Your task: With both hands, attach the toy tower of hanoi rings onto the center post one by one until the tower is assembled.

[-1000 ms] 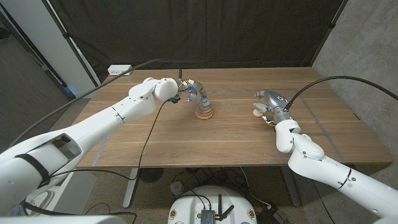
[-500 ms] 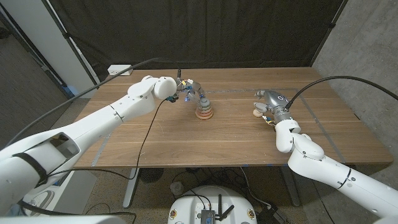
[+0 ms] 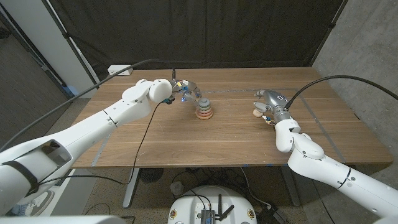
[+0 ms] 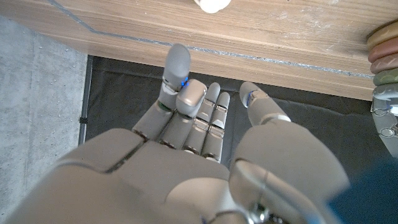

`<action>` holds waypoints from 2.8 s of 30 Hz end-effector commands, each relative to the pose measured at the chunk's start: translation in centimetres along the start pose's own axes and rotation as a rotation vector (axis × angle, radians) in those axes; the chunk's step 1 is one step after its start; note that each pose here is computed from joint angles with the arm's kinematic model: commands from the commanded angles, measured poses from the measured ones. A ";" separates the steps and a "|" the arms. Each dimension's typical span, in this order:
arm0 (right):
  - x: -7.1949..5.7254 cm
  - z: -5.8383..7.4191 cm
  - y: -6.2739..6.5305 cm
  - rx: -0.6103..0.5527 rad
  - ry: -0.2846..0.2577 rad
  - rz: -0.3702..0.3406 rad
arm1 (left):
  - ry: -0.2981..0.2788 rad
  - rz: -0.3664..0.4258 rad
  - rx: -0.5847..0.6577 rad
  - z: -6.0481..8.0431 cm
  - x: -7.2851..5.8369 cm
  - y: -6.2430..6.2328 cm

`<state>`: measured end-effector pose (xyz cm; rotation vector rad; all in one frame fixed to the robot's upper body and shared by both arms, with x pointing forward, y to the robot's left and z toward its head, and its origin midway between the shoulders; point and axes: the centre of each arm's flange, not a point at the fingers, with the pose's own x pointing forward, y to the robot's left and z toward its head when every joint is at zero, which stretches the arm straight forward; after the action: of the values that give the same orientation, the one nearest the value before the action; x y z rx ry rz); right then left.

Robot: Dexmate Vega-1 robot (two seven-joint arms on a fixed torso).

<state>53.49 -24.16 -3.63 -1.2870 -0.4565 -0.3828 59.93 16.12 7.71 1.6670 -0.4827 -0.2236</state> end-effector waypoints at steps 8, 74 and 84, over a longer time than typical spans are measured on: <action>0.1 0.0 0.1 -0.003 -0.010 0.005 | 0.098 0.138 -0.105 -2.4 -4.4 -2.0; 1.5 -0.1 0.0 -0.001 -0.023 0.030 | 0.314 0.456 -0.449 -4.7 -10.3 -10.1; 1.4 0.0 -0.1 -0.024 -0.006 0.065 | 0.309 0.450 -0.443 -4.8 -10.3 -10.2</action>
<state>54.82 -24.44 -2.99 -1.3027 -0.4472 -0.3469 54.53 25.75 -2.68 1.1053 -0.5149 0.2430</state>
